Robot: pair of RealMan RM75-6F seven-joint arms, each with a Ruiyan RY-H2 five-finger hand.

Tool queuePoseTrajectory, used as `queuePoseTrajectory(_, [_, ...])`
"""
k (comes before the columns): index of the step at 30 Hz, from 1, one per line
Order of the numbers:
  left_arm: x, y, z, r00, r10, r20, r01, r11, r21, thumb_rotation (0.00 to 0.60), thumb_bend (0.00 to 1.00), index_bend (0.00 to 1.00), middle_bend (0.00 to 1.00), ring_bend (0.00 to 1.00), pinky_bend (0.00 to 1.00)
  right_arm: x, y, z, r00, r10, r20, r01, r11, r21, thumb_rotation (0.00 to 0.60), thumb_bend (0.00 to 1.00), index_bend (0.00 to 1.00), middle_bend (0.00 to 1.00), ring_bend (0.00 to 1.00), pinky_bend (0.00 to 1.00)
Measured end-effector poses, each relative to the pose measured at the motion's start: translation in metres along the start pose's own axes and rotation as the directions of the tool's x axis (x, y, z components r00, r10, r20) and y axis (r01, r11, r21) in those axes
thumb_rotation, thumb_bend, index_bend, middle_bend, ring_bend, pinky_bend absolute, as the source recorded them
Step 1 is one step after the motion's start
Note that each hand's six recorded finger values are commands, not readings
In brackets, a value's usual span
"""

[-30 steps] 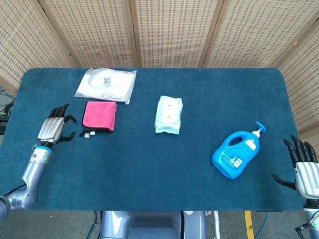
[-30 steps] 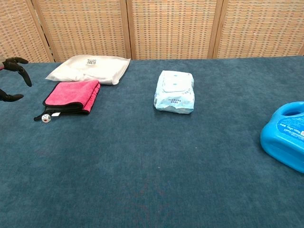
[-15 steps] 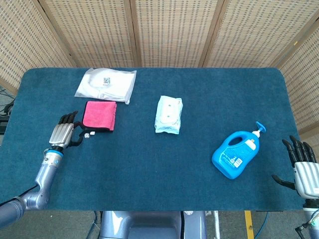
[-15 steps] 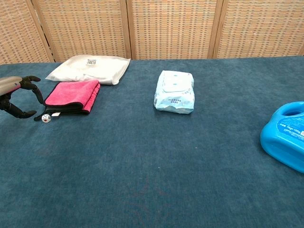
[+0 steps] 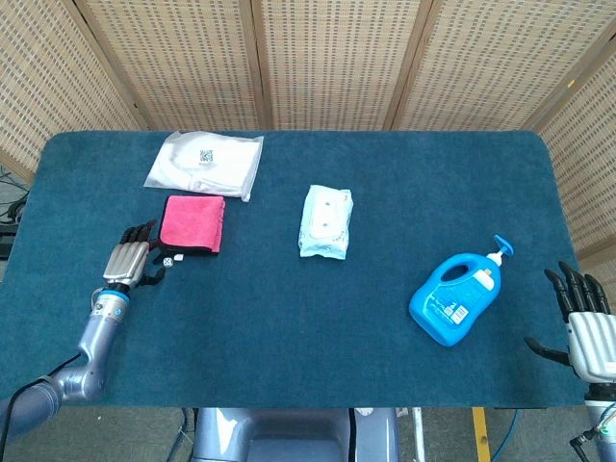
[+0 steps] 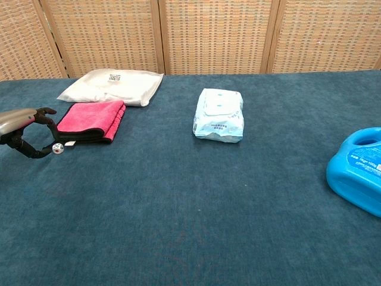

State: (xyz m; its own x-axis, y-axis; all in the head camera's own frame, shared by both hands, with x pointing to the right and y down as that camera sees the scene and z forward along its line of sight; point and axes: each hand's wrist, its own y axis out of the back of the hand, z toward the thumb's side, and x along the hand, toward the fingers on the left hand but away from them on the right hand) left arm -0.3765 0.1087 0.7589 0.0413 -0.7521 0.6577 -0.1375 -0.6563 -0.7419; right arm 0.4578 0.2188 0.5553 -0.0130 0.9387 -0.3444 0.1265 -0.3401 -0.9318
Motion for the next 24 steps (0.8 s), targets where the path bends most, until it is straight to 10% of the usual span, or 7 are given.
queuePoseTrajectory(24, [0.004, -0.009, 0.003, 1.0, -0.001, -0.03, 0.001, 1.0, 0.009, 0.6, 0.4, 0.59, 0.0, 0.0, 0.0, -0.001, -0.001, -0.002, 1.0, 0.003, 0.006, -0.003, 1.0, -0.003, 0.6, 0.0, 0.03, 0.0, 0.0, 0.0])
